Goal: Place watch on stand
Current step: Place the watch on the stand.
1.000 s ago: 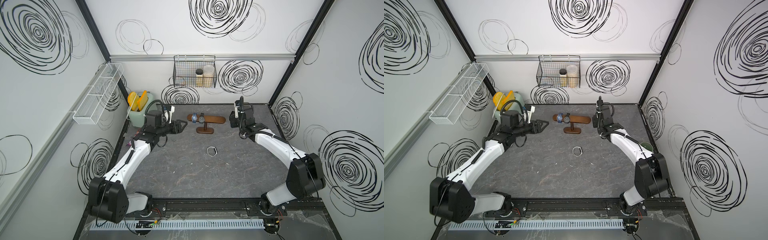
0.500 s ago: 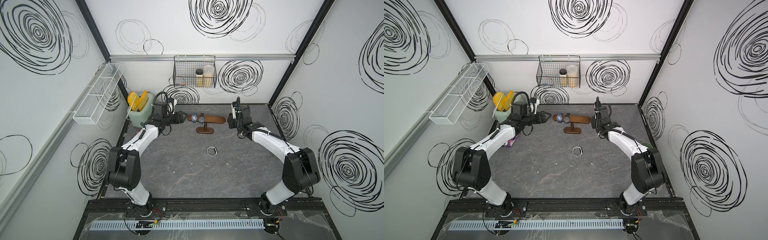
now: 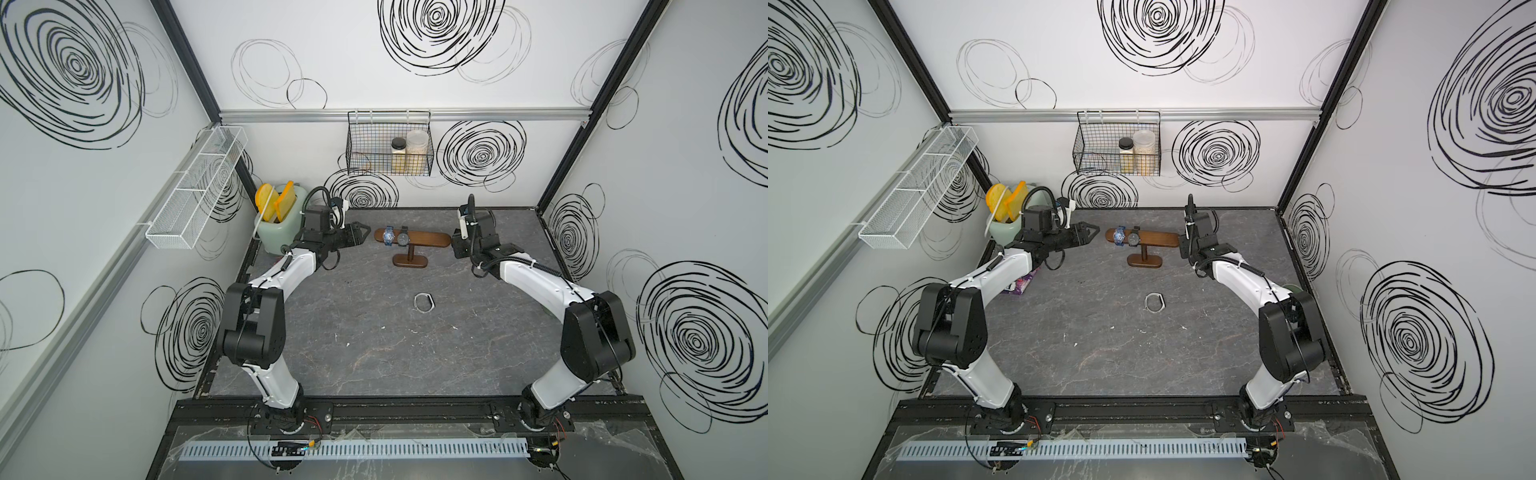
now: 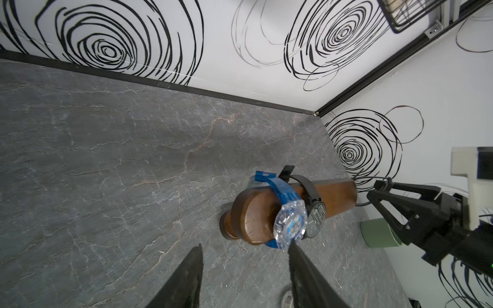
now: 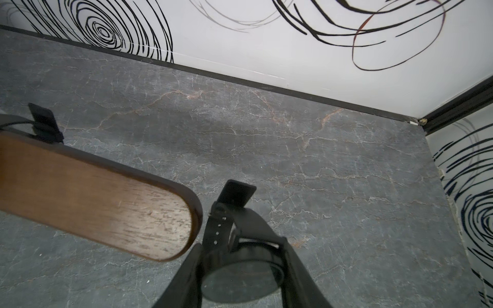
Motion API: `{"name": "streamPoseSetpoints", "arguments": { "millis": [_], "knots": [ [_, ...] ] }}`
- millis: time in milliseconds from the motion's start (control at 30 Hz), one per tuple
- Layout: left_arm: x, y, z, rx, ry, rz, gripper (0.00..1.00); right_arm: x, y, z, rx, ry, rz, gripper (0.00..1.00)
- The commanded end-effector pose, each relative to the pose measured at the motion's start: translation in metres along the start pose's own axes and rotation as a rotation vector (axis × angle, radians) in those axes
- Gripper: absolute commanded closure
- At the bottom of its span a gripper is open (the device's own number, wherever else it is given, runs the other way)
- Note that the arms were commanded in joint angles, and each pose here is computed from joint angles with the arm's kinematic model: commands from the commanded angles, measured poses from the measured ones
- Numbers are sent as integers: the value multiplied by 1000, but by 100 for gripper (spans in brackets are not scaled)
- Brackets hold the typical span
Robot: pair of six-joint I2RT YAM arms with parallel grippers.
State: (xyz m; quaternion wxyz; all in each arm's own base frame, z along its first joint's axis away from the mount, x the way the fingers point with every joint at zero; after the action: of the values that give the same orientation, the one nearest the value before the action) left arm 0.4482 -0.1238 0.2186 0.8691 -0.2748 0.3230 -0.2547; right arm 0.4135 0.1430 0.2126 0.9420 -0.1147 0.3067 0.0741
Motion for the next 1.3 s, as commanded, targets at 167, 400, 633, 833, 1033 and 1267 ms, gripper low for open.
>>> {"name": "streamPoseSetpoints", "arguments": {
  "millis": [167,400,633,833,1033,1267],
  "knots": [
    [5,-7,6,31,-23,-43,45,3,7,8,-19,1,7,69],
    [12,-7,2,27,-1,-41,46,6,16,8,-32,4,17,69],
    [15,-7,0,28,12,-39,46,10,26,10,-47,9,30,69],
    [17,-7,-1,27,19,-39,46,9,33,12,-56,8,34,69],
    [19,-9,-4,33,28,-35,46,10,42,16,-66,3,50,69],
    [21,-11,-6,40,40,-34,46,14,55,16,-82,10,66,69]
  ]
}}
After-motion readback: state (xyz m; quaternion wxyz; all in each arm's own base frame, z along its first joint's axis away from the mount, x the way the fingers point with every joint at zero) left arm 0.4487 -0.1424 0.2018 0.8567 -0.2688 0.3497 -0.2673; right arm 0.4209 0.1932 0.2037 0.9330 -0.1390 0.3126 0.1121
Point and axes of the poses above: each gripper's point midway between its finger pads, its own x axis out along the fingers, its own y axis along the line the jaws close on, z = x × y, the point moved 5 cm from there along -x, back along the fingers, and after that the axes turned 5 degrees about -x, right-handed, at the moved point
